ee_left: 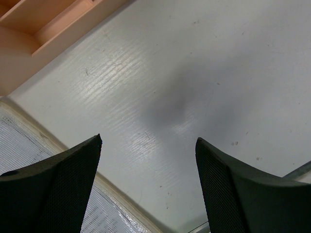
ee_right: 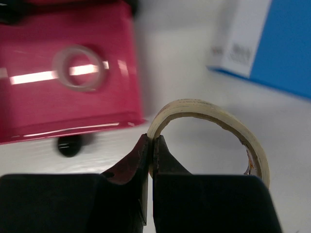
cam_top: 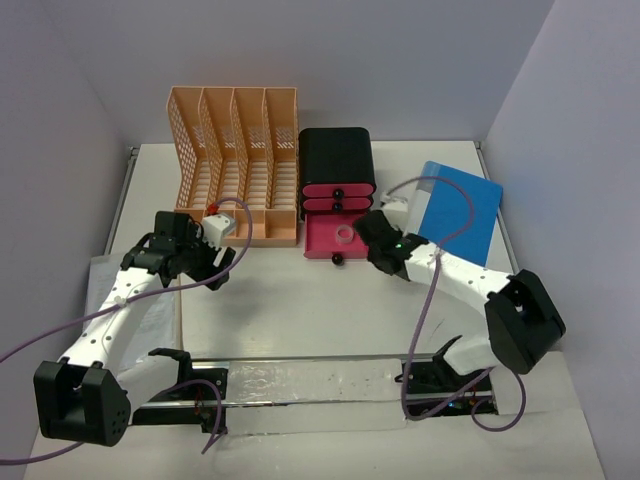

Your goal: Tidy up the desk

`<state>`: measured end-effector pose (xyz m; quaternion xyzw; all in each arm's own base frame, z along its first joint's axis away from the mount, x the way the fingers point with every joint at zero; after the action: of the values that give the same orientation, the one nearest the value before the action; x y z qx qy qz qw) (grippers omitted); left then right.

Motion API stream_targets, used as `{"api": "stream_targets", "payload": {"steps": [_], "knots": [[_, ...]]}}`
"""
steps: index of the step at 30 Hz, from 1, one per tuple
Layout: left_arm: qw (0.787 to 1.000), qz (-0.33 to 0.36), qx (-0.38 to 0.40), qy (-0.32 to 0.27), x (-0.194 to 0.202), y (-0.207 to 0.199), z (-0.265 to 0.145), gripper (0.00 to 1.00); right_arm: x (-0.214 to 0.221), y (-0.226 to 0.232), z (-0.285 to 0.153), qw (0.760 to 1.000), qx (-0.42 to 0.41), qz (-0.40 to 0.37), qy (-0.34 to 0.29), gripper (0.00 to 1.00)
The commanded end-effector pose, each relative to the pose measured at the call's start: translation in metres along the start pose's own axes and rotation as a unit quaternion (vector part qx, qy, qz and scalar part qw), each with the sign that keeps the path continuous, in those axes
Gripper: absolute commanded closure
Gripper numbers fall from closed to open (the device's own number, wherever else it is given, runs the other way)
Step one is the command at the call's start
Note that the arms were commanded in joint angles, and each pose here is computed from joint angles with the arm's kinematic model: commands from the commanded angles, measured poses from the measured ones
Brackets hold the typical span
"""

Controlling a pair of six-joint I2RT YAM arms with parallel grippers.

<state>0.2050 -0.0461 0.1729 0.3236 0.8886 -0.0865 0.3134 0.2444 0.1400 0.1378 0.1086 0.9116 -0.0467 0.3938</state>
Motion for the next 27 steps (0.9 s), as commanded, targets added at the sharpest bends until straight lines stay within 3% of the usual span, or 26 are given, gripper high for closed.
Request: {"api": "stream_targets", "payload": {"steps": [1, 8, 16, 27], "knots": [[1.0, 0.007, -0.008, -0.026, -0.012, 0.004, -0.01, 0.16, -0.045, 0.057, -0.029, 0.981, -0.027, -0.16, -0.106, 1.0], [1.0, 0.005, -0.011, -0.023, -0.011, 0.006, -0.009, 0.16, -0.046, 0.141, -0.015, 0.945, -0.156, -0.276, -0.072, 1.0], [1.0, 0.002, -0.009, -0.021, -0.011, 0.007, -0.007, 0.16, -0.039, 0.175, -0.017, 0.918, -0.25, -0.3, -0.074, 1.0], [1.0, -0.001, -0.011, -0.017, -0.01, 0.009, -0.004, 0.16, -0.018, 0.15, 0.024, 0.925, -0.191, -0.325, -0.044, 1.0]]}}
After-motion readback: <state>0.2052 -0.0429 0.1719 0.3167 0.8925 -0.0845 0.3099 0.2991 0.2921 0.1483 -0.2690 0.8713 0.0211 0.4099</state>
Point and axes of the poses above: each gripper's point midway between its finger pads, its own z axis out along the fingers, its own y axis along the line the jaws close on, x = y × z, the point moved 8 cm from there along -z, back along the fingers, and after that the axes turned 2 degrees about z, right-handed, at the moved point
